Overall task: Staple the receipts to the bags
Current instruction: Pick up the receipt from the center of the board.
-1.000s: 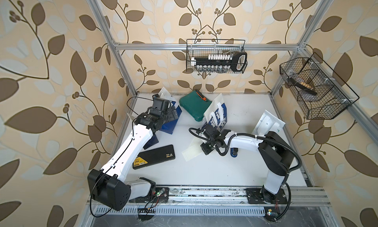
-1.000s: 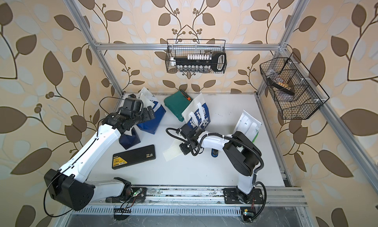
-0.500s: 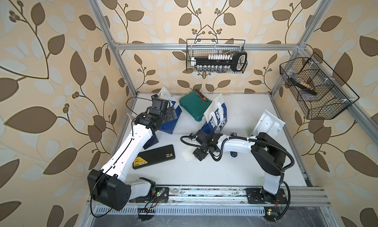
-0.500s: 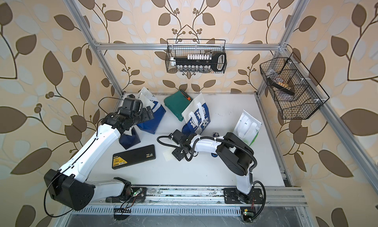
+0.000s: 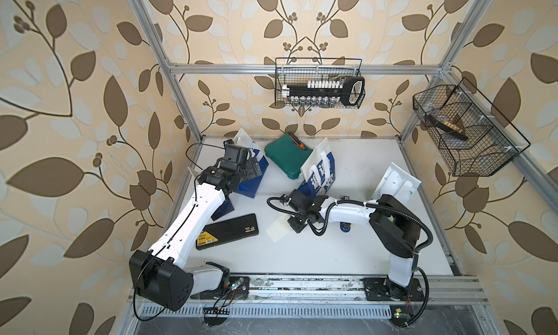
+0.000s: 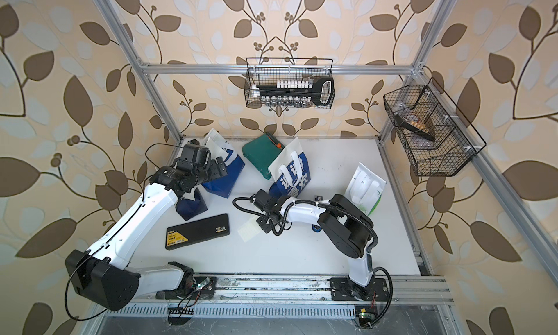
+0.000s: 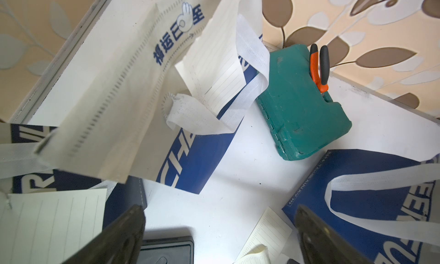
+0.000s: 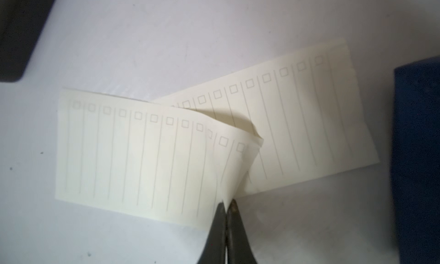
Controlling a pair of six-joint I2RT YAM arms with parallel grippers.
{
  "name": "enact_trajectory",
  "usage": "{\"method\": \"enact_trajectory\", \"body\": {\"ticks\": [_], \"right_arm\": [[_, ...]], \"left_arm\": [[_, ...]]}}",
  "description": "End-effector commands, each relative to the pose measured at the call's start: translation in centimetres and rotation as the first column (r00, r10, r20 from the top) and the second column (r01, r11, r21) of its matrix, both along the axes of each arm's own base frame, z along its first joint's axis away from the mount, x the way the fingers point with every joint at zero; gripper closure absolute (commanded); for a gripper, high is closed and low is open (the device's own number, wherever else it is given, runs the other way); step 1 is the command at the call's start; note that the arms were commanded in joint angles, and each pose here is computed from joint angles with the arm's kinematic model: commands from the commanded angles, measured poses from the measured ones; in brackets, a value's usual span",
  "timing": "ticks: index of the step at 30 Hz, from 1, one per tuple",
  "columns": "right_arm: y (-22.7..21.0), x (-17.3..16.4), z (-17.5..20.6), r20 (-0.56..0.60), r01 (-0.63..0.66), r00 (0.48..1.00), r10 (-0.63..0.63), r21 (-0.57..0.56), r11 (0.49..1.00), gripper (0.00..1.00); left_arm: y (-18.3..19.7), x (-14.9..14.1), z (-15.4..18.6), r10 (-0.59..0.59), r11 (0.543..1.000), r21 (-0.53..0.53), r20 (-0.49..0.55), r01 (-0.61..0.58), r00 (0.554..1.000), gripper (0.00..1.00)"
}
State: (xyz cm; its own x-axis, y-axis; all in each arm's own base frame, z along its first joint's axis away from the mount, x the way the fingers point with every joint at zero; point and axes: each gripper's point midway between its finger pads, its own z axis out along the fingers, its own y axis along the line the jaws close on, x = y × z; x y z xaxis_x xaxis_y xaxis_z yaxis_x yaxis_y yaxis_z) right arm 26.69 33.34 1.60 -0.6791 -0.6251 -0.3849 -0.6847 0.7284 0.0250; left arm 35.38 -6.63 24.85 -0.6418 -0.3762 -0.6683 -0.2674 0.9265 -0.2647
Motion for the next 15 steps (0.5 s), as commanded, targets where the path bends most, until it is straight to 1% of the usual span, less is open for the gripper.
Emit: {"method": "enact_trajectory", "body": {"ticks": [1,4,6,9,11,12,14,15], "right_arm": [[-2.5,-1.3,-2.2,-0.084,0.019,0.996,-0.026,-0.076,0.997,1.0],[-2.1,-0.7,-0.5,-0.082,0.046,0.996,-0.044,0.026,0.999,1.0],[-1.6,-0.5,0.9,-0.078,0.036,0.997,-0.03,0.086,0.996,1.0],[-0.7,-0.8,4.2,-0.025,-0.044,0.998,0.05,0.175,0.984,1.0],[-0.5,-1.0,7.0,0.034,-0.112,0.994,0.107,0.22,0.969,1.0],[-0.5,-1.3,8.5,0.067,-0.157,0.987,0.145,0.235,0.959,1.0],[-0.9,-1.8,11.0,0.13,-0.233,0.97,0.206,0.245,0.941,1.0],[-1.0,-2.2,12.1,0.158,-0.279,0.957,0.245,0.251,0.927,1.0]], "left_arm": [[-0.1,0.5,1.3,-0.013,1.0,-0.019,0.033,0.014,0.999,0.01],[-0.7,0.8,1.4,-0.051,0.998,-0.023,0.041,0.052,0.998,0.01],[-1.4,0.9,1.5,-0.088,0.995,-0.039,0.046,0.09,0.995,0.01],[-3.5,0.9,2.2,-0.21,0.974,-0.071,0.073,0.215,0.975,0.01],[-4.7,0.5,2.6,-0.303,0.948,-0.076,0.086,0.31,0.949,0.01],[-5.6,0.1,2.8,-0.367,0.924,-0.078,0.094,0.374,0.925,0.01],[-7.5,-1.1,3.1,-0.495,0.858,-0.094,0.108,0.505,0.862,0.01],[-8.7,-2.2,3.3,-0.571,0.805,-0.116,0.119,0.582,0.813,0.01]]}}
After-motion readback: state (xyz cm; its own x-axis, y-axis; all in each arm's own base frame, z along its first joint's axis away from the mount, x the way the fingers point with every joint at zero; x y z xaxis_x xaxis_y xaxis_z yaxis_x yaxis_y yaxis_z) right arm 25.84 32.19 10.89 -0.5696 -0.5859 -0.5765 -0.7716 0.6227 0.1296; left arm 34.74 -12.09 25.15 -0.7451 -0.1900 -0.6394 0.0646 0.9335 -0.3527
